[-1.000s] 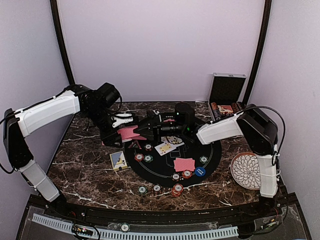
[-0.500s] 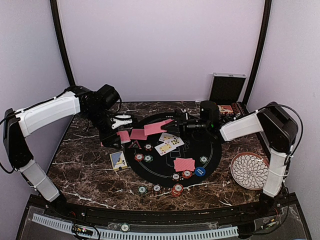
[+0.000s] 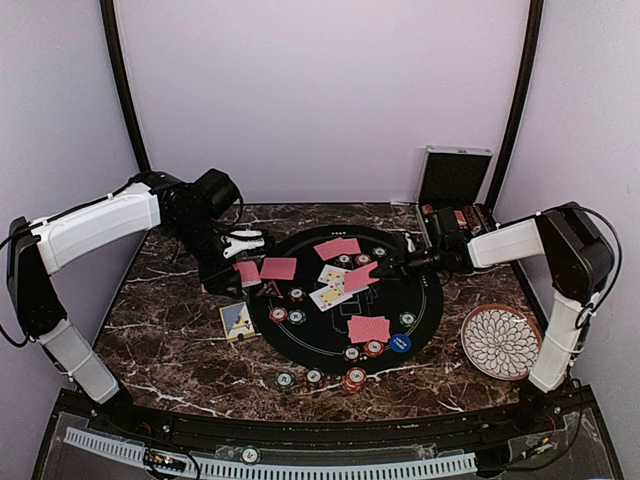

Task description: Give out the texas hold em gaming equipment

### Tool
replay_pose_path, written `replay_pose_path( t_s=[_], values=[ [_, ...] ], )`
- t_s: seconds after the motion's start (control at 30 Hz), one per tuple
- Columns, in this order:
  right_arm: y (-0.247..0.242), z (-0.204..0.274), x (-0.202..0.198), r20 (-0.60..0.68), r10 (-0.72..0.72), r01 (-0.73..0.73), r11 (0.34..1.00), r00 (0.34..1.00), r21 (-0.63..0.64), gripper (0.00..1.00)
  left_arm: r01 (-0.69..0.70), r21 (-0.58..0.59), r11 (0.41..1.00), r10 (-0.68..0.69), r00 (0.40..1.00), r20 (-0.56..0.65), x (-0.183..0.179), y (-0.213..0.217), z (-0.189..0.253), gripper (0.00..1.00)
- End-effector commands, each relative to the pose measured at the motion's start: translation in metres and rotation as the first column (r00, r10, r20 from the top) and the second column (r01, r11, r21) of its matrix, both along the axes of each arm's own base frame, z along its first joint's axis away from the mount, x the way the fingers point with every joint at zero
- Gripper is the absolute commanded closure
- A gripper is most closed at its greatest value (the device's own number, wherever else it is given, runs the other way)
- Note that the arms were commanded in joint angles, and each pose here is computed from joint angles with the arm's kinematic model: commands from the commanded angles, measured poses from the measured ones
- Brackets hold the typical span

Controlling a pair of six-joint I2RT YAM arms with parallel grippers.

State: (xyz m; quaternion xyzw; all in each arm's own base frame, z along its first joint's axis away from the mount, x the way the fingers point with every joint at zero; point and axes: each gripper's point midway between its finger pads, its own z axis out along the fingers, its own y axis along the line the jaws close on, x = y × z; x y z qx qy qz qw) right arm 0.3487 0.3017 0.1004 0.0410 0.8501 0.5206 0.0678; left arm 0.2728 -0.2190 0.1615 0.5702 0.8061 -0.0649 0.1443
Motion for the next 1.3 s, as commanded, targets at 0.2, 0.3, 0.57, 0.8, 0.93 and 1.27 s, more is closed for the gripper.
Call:
replay_pose_path(
  t_s=[0.2,0.3,0.57,0.8,0.93,1.27],
  values=[
    [-0.031,-0.047,0.013,0.015,0.001,0.002,0.977,1.000,-0.215,1.00,0.005,-0.016,1.000,-0.005,1.000,0.025,-0.004,0.004,0.013,1.00],
    [-0.033,-0.052,0.020,0.030,0.004,0.004,0.968,1.000,-0.250,1.00,0.004,-0.017,1.000,-0.004,1.000,0.024,-0.004,0.004,0.013,1.00],
    [-0.050,-0.063,0.024,0.048,0.016,0.004,0.921,0.999,-0.391,1.00,0.007,-0.018,1.000,-0.007,1.000,0.023,-0.004,0.004,0.013,1.00],
    [-0.060,-0.061,0.025,0.063,0.003,0.026,0.890,0.998,-0.454,0.71,0.008,-0.025,1.000,-0.008,1.000,0.017,-0.003,0.001,0.013,1.00],
    [-0.053,-0.027,0.030,0.130,-0.014,0.065,0.917,0.991,-0.395,0.33,0.009,-0.025,1.000,-0.008,1.000,0.021,-0.002,0.001,0.014,1.00],
    [0.072,0.074,-0.015,0.224,0.120,-0.117,0.993,0.967,-0.027,0.18,0.006,-0.038,0.999,-0.005,1.000,0.017,0.001,-0.004,0.016,1.00]
  ],
)
